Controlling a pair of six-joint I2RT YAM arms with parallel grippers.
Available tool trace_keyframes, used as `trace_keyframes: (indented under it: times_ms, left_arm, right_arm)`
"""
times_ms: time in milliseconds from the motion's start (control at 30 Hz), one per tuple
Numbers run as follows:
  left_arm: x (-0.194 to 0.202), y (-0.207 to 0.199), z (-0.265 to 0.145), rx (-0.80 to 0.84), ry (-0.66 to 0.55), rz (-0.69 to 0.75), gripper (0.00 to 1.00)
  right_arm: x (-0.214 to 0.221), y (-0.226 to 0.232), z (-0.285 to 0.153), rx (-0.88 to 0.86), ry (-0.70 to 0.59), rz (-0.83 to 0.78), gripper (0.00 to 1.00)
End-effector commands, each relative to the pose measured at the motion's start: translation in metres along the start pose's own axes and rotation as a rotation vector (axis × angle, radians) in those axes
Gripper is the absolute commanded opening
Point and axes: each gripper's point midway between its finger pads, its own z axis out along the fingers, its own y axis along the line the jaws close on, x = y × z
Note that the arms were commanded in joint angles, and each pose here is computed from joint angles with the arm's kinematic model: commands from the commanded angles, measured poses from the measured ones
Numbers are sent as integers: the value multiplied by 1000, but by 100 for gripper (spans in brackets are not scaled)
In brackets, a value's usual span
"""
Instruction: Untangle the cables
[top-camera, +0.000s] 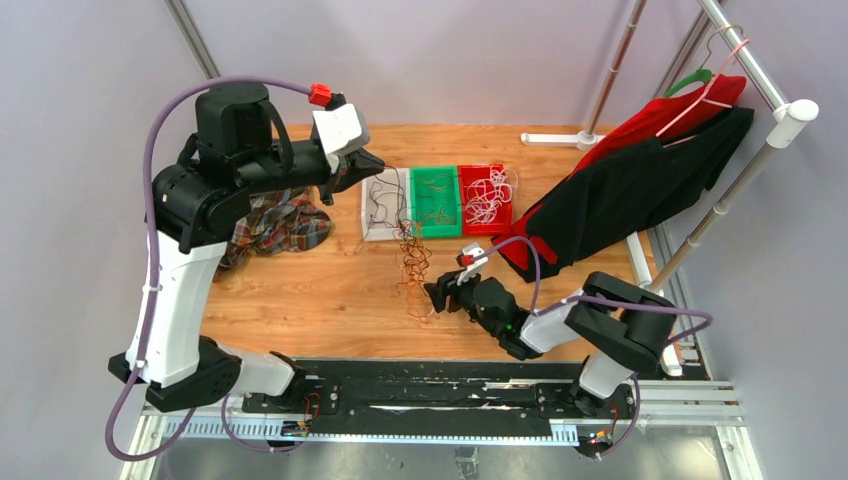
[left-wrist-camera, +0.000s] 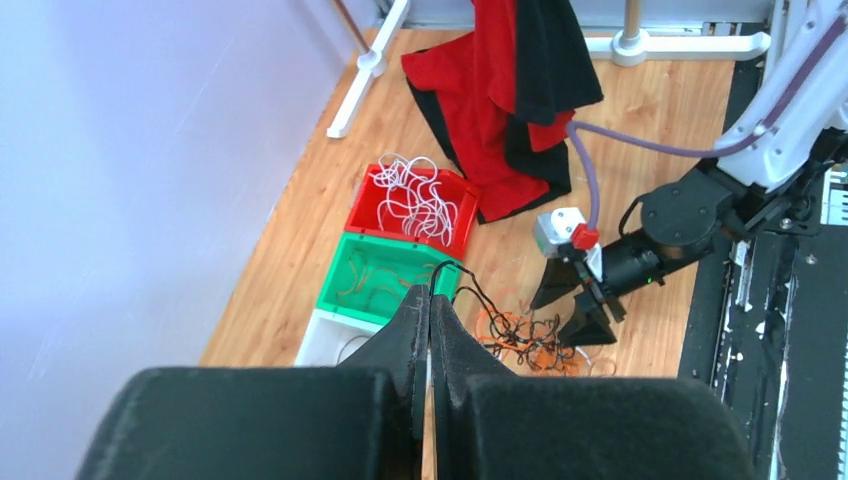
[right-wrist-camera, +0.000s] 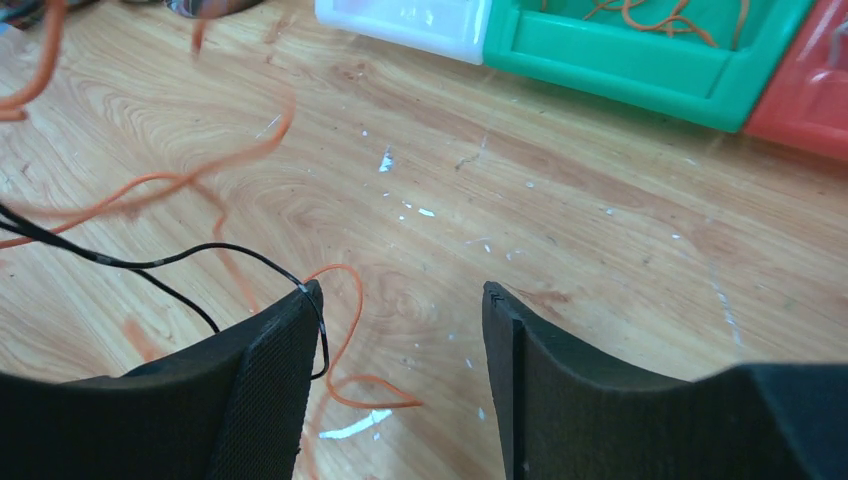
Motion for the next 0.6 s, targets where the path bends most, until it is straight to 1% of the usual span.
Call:
trace_keyframes:
  times_ms: [0, 133, 167, 300, 433, 567]
  left_arm:
    - [3, 6, -3, -48, 16, 3, 0]
    - [8, 4, -5, -48, 26, 4, 0]
    - [8, 4, -5, -46, 26, 6, 0]
    - [8, 2, -5, -40, 25, 3, 0]
    - [9, 0, -4, -33, 25, -5, 0]
    - [9, -1, -4, -27, 22, -8, 0]
  right_arm:
    - [-11, -13, -17, 60, -17, -61, 60]
    - [-38, -10, -28, 59, -50, -89, 64]
    - [-52, -5, -31, 36, -79, -89, 65]
    - [-84, 23, -38, -84, -126, -115, 72]
    - [-103, 51, -39, -188, -151, -133, 74]
    - [-114, 76, -24, -255, -169, -139, 75]
